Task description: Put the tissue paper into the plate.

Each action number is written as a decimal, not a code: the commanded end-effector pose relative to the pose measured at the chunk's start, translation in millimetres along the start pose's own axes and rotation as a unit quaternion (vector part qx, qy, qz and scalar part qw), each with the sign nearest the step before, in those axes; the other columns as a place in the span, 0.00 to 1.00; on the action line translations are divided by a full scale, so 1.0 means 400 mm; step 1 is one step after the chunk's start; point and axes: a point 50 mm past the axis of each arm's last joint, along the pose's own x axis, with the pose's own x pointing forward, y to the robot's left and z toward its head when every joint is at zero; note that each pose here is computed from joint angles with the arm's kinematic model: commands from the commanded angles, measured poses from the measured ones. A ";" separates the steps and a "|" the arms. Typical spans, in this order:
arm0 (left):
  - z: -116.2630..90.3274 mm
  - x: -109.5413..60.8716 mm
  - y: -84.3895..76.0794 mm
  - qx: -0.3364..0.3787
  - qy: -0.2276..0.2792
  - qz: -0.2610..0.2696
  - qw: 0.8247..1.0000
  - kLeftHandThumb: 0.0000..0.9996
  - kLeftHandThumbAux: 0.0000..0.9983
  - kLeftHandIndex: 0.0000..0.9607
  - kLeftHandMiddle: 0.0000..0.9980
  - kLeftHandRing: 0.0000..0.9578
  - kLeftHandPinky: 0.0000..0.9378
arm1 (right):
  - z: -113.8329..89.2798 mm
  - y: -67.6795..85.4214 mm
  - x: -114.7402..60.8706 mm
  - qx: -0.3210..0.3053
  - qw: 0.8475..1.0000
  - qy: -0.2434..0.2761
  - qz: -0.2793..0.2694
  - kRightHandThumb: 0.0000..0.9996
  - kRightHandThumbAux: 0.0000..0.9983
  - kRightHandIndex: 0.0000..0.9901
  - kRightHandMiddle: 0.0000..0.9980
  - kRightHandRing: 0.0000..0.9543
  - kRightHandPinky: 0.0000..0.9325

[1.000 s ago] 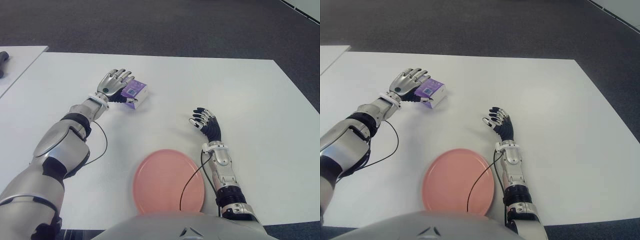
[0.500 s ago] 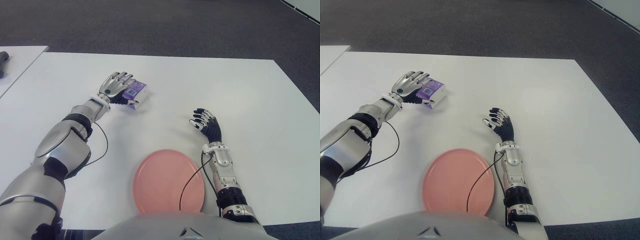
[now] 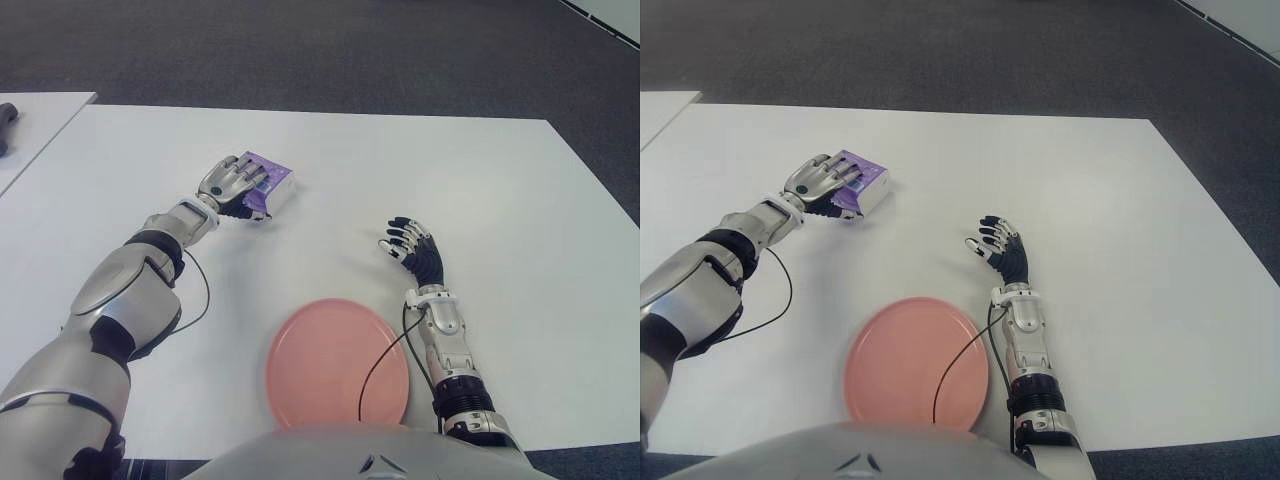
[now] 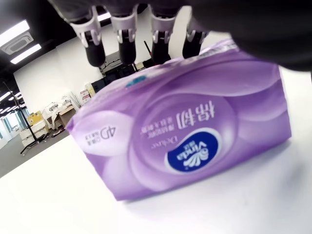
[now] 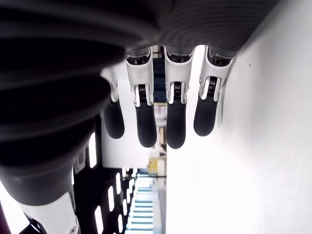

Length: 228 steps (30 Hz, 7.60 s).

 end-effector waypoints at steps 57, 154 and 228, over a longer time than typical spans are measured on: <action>0.112 -0.027 -0.080 -0.022 -0.019 -0.033 0.999 0.43 0.36 0.00 0.00 0.00 0.00 | -0.068 -0.015 -0.044 0.004 0.998 0.062 0.009 0.35 0.77 0.28 0.31 0.31 0.33; 0.228 -0.015 -0.054 -0.195 0.003 0.082 0.977 0.41 0.56 0.09 0.18 0.20 0.26 | -0.079 -0.021 -0.053 0.017 0.997 0.065 0.022 0.42 0.75 0.29 0.33 0.33 0.35; 0.158 -0.079 -0.072 -0.176 -0.087 0.107 0.975 0.47 0.51 0.14 0.20 0.26 0.30 | -0.078 -0.012 -0.036 0.032 0.997 0.073 0.025 0.45 0.79 0.29 0.31 0.32 0.34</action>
